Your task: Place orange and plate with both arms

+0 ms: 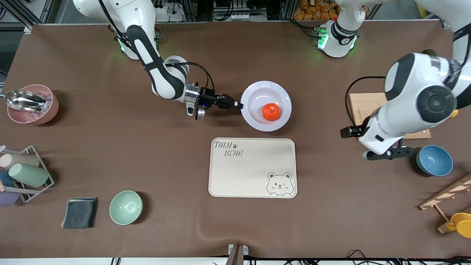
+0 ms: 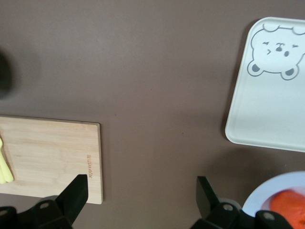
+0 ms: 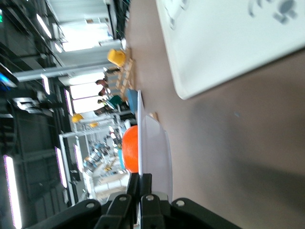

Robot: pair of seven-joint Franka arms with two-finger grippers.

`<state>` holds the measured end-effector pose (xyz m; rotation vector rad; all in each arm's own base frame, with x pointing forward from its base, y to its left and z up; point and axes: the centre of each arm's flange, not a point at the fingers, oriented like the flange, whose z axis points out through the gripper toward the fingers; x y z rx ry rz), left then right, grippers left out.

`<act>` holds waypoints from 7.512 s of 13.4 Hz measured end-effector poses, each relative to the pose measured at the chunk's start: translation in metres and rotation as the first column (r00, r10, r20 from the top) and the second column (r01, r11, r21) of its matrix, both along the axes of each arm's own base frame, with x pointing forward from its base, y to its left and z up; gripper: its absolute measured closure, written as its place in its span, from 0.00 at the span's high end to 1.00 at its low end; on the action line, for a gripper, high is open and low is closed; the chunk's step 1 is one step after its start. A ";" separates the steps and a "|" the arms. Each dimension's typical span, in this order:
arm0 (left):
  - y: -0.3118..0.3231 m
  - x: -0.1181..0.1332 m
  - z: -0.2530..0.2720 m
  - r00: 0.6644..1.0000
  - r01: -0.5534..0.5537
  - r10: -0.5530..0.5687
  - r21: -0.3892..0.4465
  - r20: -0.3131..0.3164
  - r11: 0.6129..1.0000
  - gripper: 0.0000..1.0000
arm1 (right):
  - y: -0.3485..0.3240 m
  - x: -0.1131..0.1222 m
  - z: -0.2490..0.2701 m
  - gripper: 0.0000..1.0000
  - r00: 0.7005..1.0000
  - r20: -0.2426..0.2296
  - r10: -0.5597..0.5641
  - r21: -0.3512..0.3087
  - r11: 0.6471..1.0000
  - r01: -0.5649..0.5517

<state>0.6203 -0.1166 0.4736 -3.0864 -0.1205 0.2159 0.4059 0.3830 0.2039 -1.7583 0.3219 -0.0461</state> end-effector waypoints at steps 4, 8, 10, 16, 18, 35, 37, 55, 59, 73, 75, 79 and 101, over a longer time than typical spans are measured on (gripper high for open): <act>0.026 -0.023 0.061 0.999 0.037 -0.037 -0.001 0.039 0.999 1.00 | 0.007 0.051 0.018 0.04 0.994 0.025 -0.107 -0.030 0.994 0.107; 0.049 -0.065 0.125 0.992 0.120 -0.120 0.003 0.039 0.993 1.00 | 0.022 0.102 -0.019 0.04 0.986 0.029 -0.165 -0.083 0.983 0.167; 0.059 -0.079 0.144 0.988 0.148 -0.147 -0.001 0.046 0.989 1.00 | 0.017 0.124 -0.044 0.04 0.981 0.026 -0.191 -0.091 0.977 0.192; 0.070 -0.082 0.146 0.989 0.139 -0.139 -0.002 0.045 0.990 1.00 | -0.012 0.153 -0.077 0.05 0.972 0.022 -0.235 -0.115 0.965 0.236; 0.069 -0.082 0.148 0.989 0.140 -0.140 -0.002 0.050 0.990 1.00 | -0.015 0.153 -0.081 0.18 0.971 0.025 -0.239 -0.150 0.959 0.240; 0.062 -0.083 0.159 0.985 0.149 -0.146 -0.023 0.090 0.989 1.00 | -0.115 0.236 0.037 0.45 0.960 -0.261 0.103 -0.413 0.887 -0.208; 0.062 -0.082 0.159 0.985 0.148 -0.145 -0.023 0.091 0.989 1.00 | -0.158 0.243 0.059 0.51 0.945 -0.279 0.169 -0.478 0.829 -0.290; 0.062 -0.082 0.160 0.985 0.148 -0.145 -0.023 0.093 0.989 1.00 | -0.393 0.232 0.271 1.00 0.768 -0.391 0.508 -0.809 0.209 -0.550; 0.062 -0.082 0.160 0.985 0.148 -0.145 -0.023 0.094 0.989 1.00 | -0.416 0.196 0.310 1.00 0.803 -0.389 0.452 -0.842 0.178 -0.509; 0.059 -0.081 0.168 0.982 0.154 -0.150 -0.022 0.117 0.988 1.00 | -0.428 0.137 0.338 1.00 0.888 -0.316 0.334 -0.895 0.206 -0.396; 0.059 -0.081 0.168 0.981 0.154 -0.151 -0.022 0.118 0.988 1.00 | -0.424 0.132 0.345 1.00 0.899 -0.303 0.317 -0.902 0.211 -0.378; 0.058 -0.075 0.166 0.979 0.155 -0.151 -0.021 0.139 0.988 1.00 | -0.423 0.119 0.352 1.00 0.911 -0.271 0.311 -0.914 0.213 -0.345; 0.060 -0.074 0.170 0.978 0.152 -0.147 -0.020 0.148 0.988 1.00 | -0.412 0.139 0.404 1.00 0.936 -0.141 0.323 -0.957 0.197 -0.212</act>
